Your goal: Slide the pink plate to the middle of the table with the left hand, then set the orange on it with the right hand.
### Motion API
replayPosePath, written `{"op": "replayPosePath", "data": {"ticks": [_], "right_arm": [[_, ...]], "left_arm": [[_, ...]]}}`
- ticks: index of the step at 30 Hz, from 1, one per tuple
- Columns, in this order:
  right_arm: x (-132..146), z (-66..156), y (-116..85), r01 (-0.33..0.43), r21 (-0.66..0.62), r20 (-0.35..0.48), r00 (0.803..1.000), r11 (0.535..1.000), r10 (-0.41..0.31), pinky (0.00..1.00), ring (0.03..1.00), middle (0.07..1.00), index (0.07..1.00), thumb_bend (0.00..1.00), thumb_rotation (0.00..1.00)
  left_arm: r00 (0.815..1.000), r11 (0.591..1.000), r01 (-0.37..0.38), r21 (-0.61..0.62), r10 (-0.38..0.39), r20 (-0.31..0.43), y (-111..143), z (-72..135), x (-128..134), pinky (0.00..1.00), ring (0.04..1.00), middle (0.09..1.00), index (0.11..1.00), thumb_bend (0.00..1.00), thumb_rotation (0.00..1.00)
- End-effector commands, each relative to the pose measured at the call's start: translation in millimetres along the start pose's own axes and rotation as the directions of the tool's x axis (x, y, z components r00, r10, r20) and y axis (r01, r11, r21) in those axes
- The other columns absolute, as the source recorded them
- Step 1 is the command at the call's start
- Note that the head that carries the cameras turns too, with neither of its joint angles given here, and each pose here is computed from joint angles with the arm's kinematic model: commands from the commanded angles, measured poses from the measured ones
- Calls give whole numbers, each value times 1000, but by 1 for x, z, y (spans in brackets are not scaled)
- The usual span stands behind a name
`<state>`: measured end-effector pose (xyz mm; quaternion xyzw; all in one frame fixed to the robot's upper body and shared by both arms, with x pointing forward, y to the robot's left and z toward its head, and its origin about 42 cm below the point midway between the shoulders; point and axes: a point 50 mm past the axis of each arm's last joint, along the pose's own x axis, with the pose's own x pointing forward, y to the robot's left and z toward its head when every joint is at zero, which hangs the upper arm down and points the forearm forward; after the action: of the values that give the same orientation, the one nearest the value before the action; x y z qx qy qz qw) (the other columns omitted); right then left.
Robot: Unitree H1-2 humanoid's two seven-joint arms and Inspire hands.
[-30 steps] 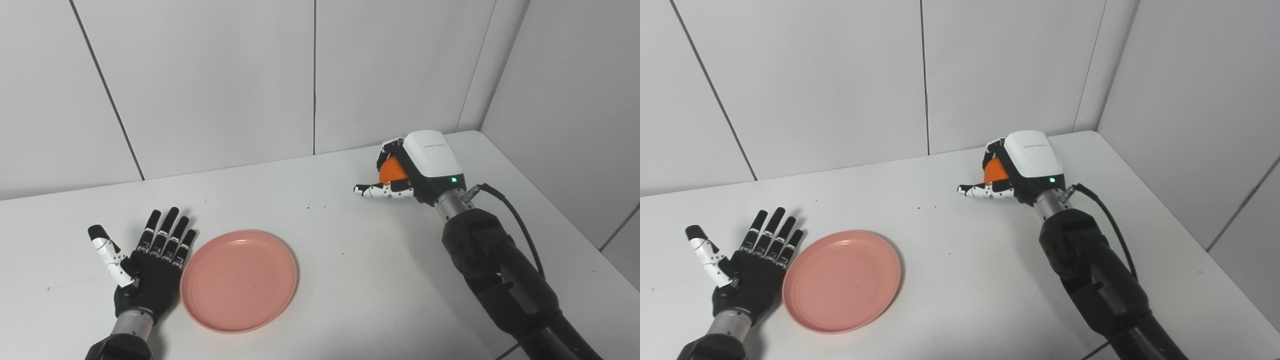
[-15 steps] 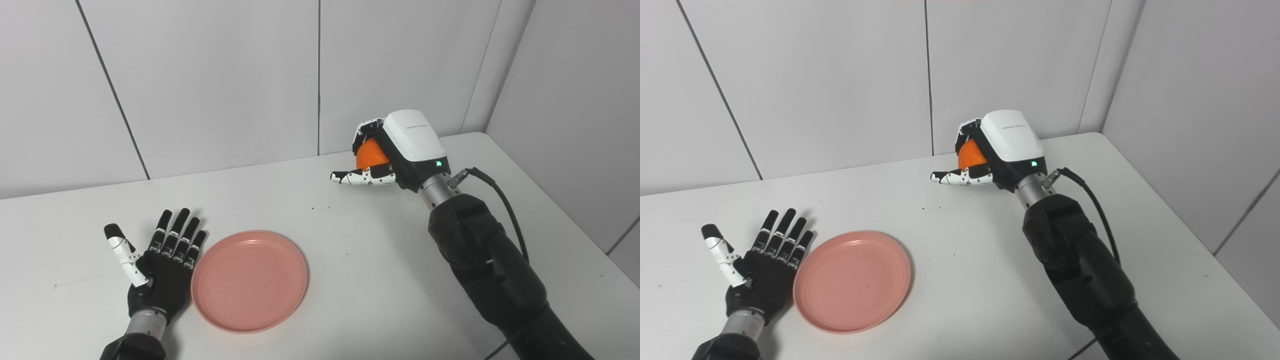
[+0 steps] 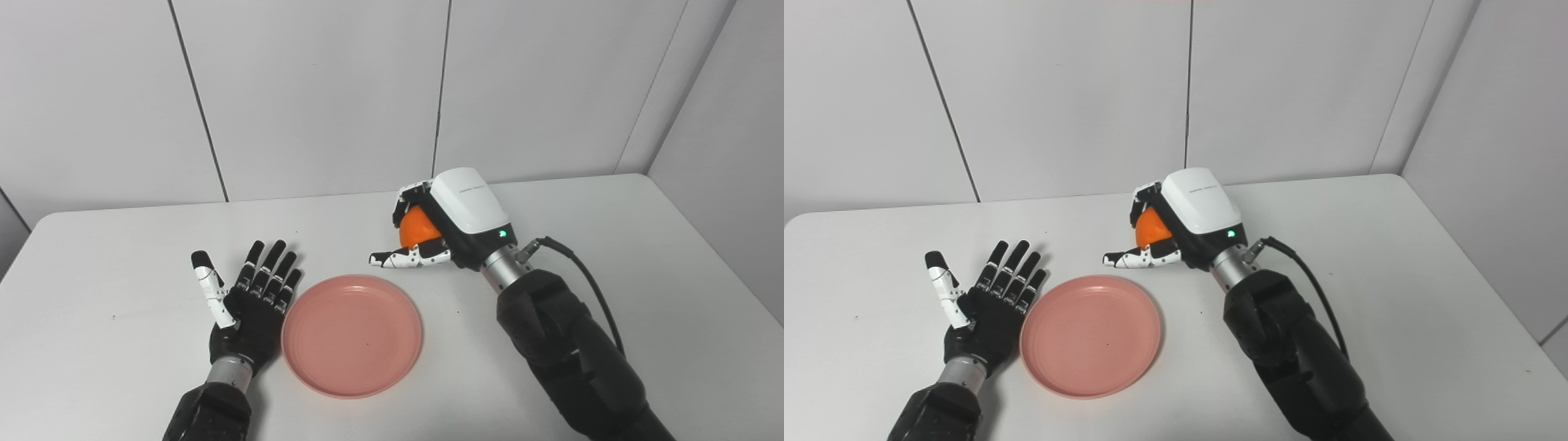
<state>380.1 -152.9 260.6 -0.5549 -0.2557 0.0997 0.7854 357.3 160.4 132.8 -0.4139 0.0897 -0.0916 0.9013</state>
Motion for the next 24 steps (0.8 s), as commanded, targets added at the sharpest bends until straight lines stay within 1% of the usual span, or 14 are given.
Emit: {"op": "replayPosePath", "data": {"ticks": [1,3,6,11,14,17,21,24], "right_arm": [[12,15,-16,80,-11,90,993,997,-79,141,199,280,349,482,499],[13,20,-11,79,7,98,992,997,-79,122,177,255,320,485,469],[15,26,-5,77,32,114,990,997,-80,120,174,249,316,487,454],[16,31,1,64,40,122,990,997,-69,127,180,253,314,487,487],[15,32,6,57,50,120,991,997,-63,129,183,254,312,472,451],[15,33,9,47,61,116,992,997,-54,133,188,263,324,466,434],[14,34,17,30,66,115,993,997,-38,137,192,271,344,451,452],[10,36,27,7,65,117,993,998,-14,150,210,289,370,453,445]], "left_arm": [[982,989,-146,11,146,-117,22,-33,-15,1000,924,894,970,843,903],[982,989,-148,8,148,-116,20,-35,-15,1000,920,893,968,840,902],[982,988,-152,10,152,-116,19,-38,-14,1000,916,888,962,843,900],[981,988,-153,9,153,-117,17,-43,-14,1000,910,881,953,845,907],[981,988,-154,2,154,-117,16,-44,-14,1000,916,884,949,844,897],[981,987,-158,2,157,-116,16,-44,-14,1000,914,881,945,851,883],[981,988,-156,3,155,-114,16,-44,-13,1000,906,880,945,855,879],[982,989,-148,7,148,-115,16,-44,-13,1000,910,883,950,857,877]]}}
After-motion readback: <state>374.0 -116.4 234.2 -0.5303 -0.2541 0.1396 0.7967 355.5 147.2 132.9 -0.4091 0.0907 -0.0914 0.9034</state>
